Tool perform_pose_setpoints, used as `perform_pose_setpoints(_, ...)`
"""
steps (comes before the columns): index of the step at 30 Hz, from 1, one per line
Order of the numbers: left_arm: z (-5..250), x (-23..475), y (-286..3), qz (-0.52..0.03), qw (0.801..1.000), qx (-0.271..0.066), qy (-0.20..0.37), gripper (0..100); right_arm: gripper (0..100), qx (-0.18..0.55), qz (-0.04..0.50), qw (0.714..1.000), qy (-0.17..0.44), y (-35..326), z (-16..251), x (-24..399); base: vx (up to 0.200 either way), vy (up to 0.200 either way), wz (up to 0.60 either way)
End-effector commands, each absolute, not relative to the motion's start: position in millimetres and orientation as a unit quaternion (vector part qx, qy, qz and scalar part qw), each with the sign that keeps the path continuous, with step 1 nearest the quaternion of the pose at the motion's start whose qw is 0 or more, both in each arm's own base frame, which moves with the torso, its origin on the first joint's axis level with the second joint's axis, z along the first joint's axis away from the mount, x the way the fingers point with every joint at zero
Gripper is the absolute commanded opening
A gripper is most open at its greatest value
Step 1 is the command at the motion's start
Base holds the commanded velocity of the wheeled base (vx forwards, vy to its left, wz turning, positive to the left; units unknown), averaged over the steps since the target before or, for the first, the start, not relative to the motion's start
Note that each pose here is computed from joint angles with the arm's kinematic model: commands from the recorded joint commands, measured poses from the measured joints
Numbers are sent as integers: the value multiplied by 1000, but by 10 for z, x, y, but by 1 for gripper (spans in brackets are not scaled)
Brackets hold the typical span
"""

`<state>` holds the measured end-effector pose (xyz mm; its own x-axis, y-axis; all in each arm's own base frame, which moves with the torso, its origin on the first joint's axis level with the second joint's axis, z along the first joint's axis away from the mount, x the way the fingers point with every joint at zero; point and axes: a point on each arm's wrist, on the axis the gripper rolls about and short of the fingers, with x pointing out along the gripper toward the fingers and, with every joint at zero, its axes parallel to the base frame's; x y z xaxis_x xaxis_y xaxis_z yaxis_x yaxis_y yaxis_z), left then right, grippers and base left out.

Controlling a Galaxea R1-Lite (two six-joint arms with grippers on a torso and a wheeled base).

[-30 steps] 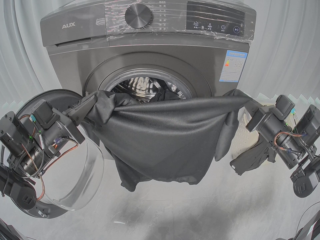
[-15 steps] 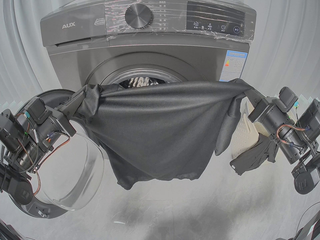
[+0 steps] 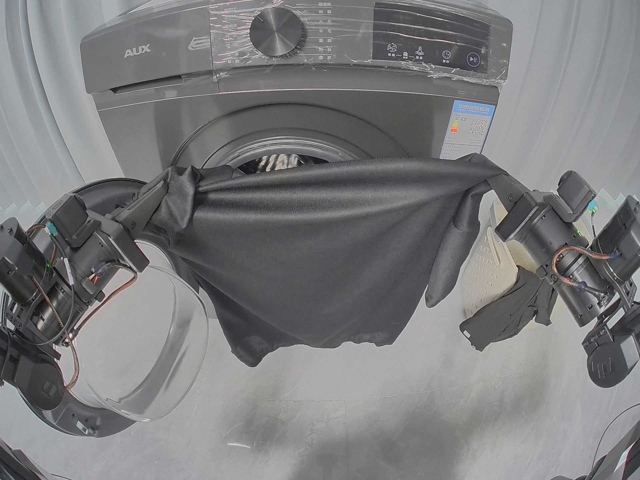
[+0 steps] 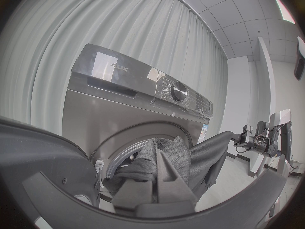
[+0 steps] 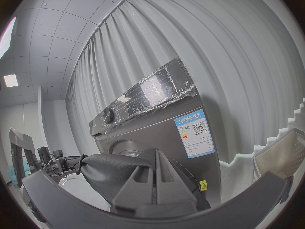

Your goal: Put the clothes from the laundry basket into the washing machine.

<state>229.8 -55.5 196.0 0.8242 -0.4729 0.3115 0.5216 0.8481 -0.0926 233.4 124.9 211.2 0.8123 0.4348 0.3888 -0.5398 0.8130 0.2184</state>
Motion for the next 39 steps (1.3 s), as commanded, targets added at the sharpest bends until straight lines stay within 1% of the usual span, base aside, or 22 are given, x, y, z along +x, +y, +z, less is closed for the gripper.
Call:
perform_pose_setpoints(1, 1955, 2292, -552, -261, 951, -88, -139, 0, 0, 162, 260, 937, -165, 1257, 2126, 2344, 0, 0, 0)
perform_pose_setpoints(23, 1917, 2272, -539, -264, 952, -86, -130, 0, 0, 162, 268, 937, -157, 1302, 2090, 2324, 0, 0, 0)
perform_pose_setpoints(37, 1931, 2266, -552, -266, 951, -86, -133, 0, 0, 161, 273, 938, -143, 1342, 2021, 2319, 0, 0, 0)
perform_pose_setpoints(38, 1931, 2263, -563, -268, 950, -86, -133, 0, 100, 160, 273, 938, -141, 1341, 2015, 2318, 0, 0, 0)
perform_pose_setpoints(39, 1931, 2263, -566, -268, 950, -87, -133, 0, 100, 160, 273, 938, -141, 1340, 2013, 2317, 0, 0, 0)
